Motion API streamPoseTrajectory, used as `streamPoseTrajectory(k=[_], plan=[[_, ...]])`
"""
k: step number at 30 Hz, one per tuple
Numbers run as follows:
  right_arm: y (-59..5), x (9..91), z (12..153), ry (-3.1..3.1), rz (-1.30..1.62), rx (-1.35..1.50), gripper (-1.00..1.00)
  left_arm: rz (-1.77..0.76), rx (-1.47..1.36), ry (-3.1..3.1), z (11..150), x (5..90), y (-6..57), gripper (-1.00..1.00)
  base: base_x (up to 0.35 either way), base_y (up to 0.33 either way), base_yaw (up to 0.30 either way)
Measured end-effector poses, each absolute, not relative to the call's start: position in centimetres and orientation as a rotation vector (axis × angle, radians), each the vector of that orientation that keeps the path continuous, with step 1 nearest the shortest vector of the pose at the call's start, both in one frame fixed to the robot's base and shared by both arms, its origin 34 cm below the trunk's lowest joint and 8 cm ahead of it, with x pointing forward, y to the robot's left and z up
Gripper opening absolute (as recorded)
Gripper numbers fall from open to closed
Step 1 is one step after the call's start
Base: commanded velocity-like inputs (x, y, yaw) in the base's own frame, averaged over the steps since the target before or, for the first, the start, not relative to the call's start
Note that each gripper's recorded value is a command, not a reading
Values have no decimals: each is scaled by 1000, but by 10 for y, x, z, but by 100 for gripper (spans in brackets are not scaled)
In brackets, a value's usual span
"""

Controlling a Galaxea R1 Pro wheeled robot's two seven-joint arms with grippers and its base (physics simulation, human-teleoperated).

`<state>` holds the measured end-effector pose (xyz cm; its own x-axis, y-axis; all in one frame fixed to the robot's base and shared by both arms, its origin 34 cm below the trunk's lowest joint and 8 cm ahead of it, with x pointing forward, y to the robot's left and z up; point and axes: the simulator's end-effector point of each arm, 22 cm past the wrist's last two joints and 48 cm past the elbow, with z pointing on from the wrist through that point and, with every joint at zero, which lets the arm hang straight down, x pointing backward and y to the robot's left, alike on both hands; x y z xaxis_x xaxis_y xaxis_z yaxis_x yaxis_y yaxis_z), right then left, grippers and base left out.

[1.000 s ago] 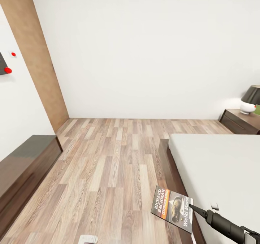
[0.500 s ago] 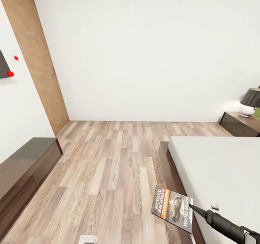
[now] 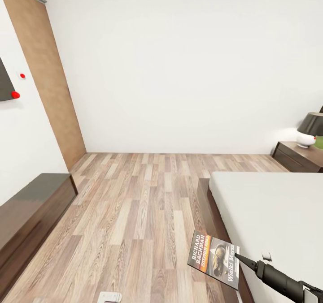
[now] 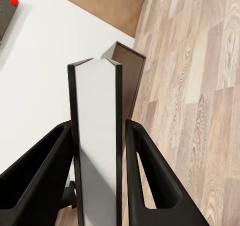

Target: In the bedroom, move the book from the bed onto either nightstand, and place the two sandals side by side next to the bed.

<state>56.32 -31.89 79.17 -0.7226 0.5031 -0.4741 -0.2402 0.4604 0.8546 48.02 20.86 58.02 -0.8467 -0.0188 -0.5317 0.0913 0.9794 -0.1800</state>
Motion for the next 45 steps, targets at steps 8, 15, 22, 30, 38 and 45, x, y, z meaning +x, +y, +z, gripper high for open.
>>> streamPoseTrajectory(k=[8,15,22,30,38,45], plan=[[-329,568,770,2073,1210,268,-100,-259,51,2570,580,479,212,100,0,0,0],[-334,570,753,2127,1131,307,-100,-199,42,2644,561,433,247,100,0,0,0],[-328,555,741,2156,1141,322,-100,-178,57,2683,552,405,264,100,0,0,0],[-326,539,730,2176,1146,345,-100,-172,53,2685,552,404,265,100,0,0,0],[-326,540,734,2166,1146,340,-100,-173,53,2675,555,407,264,100,0,0,0],[-326,542,739,2156,1146,332,-100,-172,53,2663,558,411,263,100,0,0,0]])
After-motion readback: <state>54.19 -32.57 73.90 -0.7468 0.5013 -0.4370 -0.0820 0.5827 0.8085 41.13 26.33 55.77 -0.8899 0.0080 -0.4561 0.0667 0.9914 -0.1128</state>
